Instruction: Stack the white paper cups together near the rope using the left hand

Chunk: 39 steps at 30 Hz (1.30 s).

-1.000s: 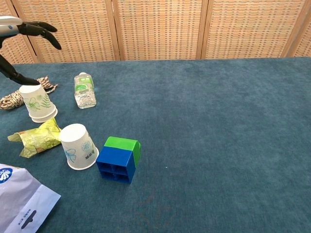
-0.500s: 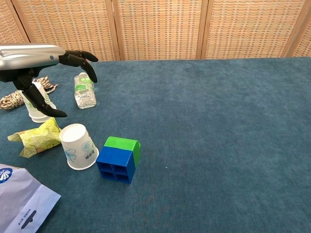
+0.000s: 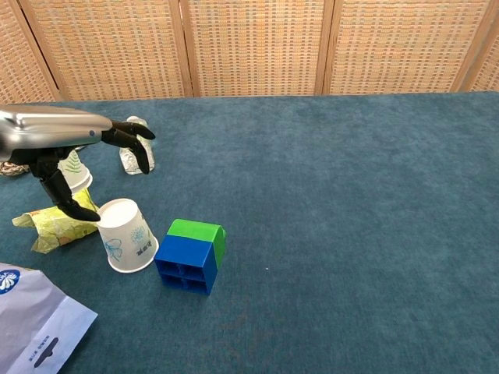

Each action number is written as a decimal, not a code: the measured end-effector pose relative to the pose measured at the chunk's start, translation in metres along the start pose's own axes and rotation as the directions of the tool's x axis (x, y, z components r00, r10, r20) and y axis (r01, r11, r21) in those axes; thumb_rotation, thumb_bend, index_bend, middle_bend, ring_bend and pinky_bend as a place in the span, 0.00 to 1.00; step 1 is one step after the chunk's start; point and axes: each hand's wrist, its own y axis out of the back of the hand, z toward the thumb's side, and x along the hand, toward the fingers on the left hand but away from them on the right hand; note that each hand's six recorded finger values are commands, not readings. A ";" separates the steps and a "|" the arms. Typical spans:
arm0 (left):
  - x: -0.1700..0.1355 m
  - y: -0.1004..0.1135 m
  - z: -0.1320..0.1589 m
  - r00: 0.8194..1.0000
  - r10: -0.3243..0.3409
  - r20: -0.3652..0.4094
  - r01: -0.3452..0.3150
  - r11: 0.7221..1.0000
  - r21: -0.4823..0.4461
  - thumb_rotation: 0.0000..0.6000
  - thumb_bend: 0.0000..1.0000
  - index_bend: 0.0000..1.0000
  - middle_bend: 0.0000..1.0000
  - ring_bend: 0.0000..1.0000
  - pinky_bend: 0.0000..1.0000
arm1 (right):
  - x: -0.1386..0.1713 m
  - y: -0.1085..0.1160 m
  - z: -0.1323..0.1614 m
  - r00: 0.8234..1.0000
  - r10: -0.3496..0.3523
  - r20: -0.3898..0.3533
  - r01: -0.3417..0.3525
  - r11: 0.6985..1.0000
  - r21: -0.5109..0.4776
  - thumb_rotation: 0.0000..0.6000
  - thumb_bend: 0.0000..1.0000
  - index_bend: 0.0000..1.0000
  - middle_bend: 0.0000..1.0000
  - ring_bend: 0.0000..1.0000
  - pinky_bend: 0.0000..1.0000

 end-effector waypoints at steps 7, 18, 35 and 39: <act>0.008 -0.014 0.000 0.998 -0.057 -0.014 0.057 0.998 0.014 1.00 0.22 0.27 0.00 0.00 0.00 | 0.000 0.001 -0.001 1.000 -0.002 0.002 0.002 1.000 -0.003 1.00 0.00 0.00 0.00 0.00 0.00; 0.018 -0.020 -0.003 0.997 -0.066 -0.044 0.067 0.998 0.022 1.00 0.22 0.39 0.00 0.00 0.00 | 0.000 0.002 -0.001 1.000 -0.007 0.000 0.007 1.000 -0.005 1.00 0.00 0.00 0.00 0.00 0.00; 0.015 0.010 -0.012 0.998 0.028 -0.063 -0.029 1.000 -0.002 1.00 0.22 0.45 0.00 0.00 0.00 | 0.001 0.005 -0.001 1.000 -0.017 -0.002 0.017 1.000 -0.009 1.00 0.00 0.00 0.00 0.00 0.00; 0.007 0.037 -0.026 0.992 0.081 -0.094 -0.080 0.997 0.008 1.00 0.22 0.45 0.00 0.00 0.00 | 0.001 0.005 0.000 1.000 -0.015 -0.004 0.015 1.000 -0.007 1.00 0.00 0.00 0.00 0.00 0.00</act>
